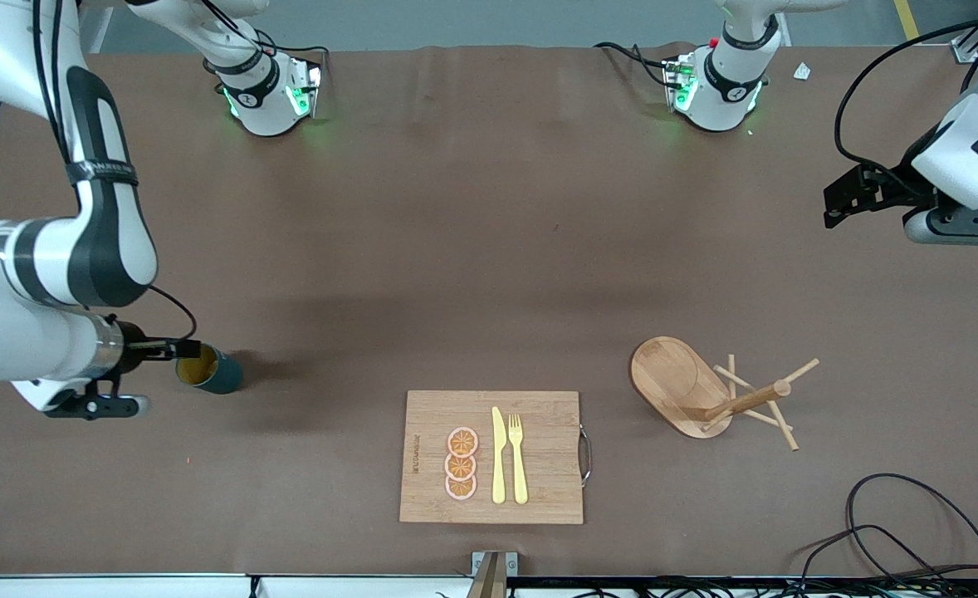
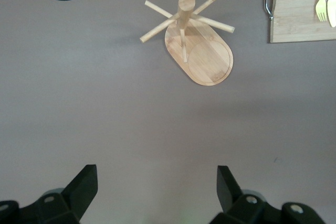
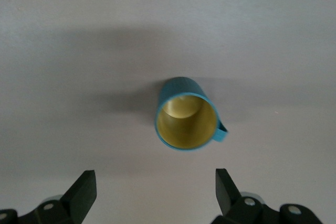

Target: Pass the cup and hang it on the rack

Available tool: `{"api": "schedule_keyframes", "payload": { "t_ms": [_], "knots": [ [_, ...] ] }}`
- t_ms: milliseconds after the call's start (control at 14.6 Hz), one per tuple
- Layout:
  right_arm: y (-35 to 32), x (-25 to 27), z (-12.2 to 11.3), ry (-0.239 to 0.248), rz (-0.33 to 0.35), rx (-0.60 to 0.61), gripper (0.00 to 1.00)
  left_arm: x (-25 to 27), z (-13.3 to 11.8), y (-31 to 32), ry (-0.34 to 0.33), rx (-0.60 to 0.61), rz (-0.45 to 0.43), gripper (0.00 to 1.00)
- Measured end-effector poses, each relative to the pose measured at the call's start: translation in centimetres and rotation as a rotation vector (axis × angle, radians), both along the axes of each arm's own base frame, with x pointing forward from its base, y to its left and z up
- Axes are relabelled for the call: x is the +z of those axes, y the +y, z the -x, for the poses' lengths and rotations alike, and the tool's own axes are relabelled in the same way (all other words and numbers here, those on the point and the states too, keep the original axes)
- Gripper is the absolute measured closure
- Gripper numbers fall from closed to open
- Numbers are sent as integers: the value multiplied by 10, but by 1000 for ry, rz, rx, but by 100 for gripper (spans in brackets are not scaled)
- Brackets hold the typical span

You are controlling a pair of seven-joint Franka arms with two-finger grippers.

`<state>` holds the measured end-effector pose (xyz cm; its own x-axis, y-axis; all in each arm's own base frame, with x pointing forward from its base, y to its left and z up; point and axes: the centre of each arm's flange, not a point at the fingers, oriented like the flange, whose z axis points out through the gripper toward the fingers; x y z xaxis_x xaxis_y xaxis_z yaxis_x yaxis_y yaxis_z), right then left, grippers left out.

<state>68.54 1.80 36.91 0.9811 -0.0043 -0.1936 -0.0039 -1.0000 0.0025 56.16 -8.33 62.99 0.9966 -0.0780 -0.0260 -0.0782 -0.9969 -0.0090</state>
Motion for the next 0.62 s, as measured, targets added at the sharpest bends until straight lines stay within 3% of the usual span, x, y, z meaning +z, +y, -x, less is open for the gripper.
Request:
{"api": "schedule_keyframes", "payload": {
  "t_ms": [273, 615],
  "knots": [
    [-2, -43, -4, -89, -3, -18, 0, -5, -1, -11, 9, -19, 0, 0],
    [-3, -102, 3, -56, 6, -42, 0, -1, -2, 1, 1, 2, 1, 0]
  ]
}}
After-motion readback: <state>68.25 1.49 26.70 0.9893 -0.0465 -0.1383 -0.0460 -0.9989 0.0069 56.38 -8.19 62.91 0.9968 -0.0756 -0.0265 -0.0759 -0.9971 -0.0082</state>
